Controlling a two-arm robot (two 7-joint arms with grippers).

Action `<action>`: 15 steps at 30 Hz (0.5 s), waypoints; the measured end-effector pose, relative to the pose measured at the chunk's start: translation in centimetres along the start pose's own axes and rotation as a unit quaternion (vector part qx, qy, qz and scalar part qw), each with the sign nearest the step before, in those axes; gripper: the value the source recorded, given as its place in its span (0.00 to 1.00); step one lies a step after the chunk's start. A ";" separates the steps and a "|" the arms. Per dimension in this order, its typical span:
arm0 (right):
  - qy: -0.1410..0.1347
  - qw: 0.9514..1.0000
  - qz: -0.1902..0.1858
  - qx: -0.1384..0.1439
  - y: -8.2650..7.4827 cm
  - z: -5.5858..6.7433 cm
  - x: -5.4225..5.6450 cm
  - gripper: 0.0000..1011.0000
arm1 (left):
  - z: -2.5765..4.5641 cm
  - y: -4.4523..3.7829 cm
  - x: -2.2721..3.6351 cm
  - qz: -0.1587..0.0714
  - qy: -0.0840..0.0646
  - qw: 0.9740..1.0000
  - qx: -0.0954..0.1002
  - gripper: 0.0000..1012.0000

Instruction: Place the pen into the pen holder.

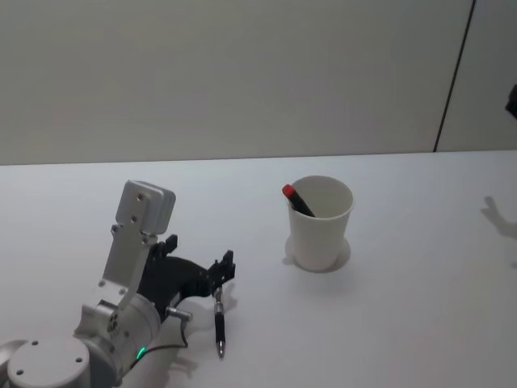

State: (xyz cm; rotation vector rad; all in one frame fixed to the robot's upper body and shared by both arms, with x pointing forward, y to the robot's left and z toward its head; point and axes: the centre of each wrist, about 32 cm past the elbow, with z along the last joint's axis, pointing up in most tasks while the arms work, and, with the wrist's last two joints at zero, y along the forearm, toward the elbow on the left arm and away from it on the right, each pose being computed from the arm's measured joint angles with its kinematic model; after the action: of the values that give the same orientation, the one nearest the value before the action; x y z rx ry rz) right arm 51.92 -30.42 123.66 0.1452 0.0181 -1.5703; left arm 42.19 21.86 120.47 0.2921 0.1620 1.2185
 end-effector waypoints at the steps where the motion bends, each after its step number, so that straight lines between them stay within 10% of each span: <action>1: 0.000 1.000 0.000 0.000 0.0 0.0 0.0 0.99 | -0.11 0.09 -0.10 -0.002 0.003 1.000 0.005 0.99; 15: 0.000 1.000 0.000 0.000 0.0 0.0 0.0 0.99 | -0.67 0.42 -0.76 -0.019 0.015 0.999 0.032 0.99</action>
State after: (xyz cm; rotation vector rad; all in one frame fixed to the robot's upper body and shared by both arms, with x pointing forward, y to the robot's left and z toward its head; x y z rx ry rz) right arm 51.92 -30.41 123.66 0.1452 0.0181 -1.5703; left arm 41.37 21.37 119.94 0.3259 0.2324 1.1824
